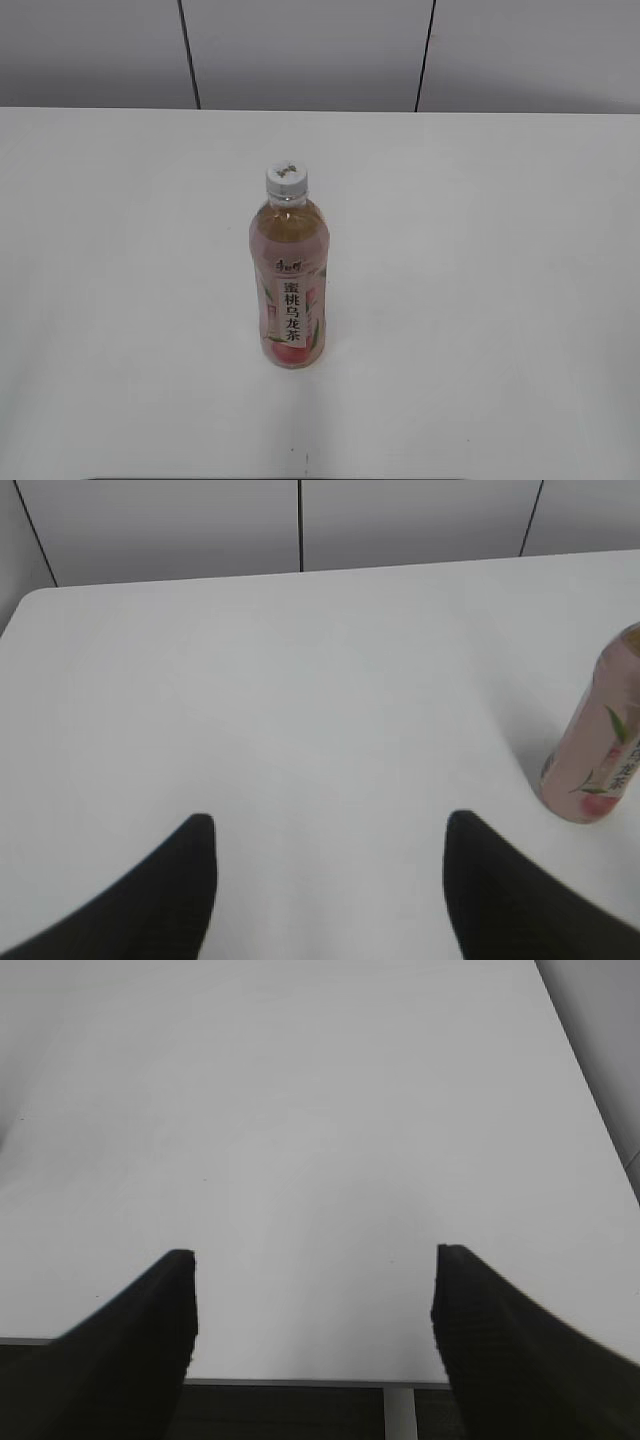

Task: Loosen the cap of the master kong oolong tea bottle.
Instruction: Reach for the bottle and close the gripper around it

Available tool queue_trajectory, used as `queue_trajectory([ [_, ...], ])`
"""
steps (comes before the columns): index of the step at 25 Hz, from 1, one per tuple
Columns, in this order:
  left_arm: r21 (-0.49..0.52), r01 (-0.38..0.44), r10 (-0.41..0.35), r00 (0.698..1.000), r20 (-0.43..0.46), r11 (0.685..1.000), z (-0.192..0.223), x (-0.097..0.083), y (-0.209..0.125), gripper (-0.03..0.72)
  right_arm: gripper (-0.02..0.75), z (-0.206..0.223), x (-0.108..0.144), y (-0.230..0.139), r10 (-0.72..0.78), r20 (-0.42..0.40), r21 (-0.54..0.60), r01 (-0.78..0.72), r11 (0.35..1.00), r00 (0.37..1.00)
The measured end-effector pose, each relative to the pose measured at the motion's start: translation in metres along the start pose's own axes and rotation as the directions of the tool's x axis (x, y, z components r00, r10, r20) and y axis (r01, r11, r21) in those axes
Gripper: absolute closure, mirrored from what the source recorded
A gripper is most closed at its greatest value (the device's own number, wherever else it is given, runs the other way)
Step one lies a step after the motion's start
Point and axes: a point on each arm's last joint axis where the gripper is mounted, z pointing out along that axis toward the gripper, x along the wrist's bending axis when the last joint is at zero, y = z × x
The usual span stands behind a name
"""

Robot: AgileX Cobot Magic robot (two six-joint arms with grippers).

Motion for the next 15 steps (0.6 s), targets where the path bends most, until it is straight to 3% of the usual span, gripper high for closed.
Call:
queue_trajectory([
  [5,-0.024,0.001,-0.001,1.0,-0.002,1.0,0.004,0.001,0.01,0.254,0.184,0.0,0.0,0.0,0.0,0.0,0.0,0.0,1.0,1.0],
  [11,-0.181,0.009,-0.011,1.0,-0.011,0.983,0.02,0.003,0.039,0.254,0.184,0.0,0.0,0.0,0.0,0.0,0.0,0.0,1.0,1.0],
  [15,-0.216,0.017,-0.021,1.0,-0.018,0.976,0.047,0.006,0.053,0.258,0.184,0.0,0.0,0.0,0.0,0.0,0.0,0.0,1.0,1.0],
])
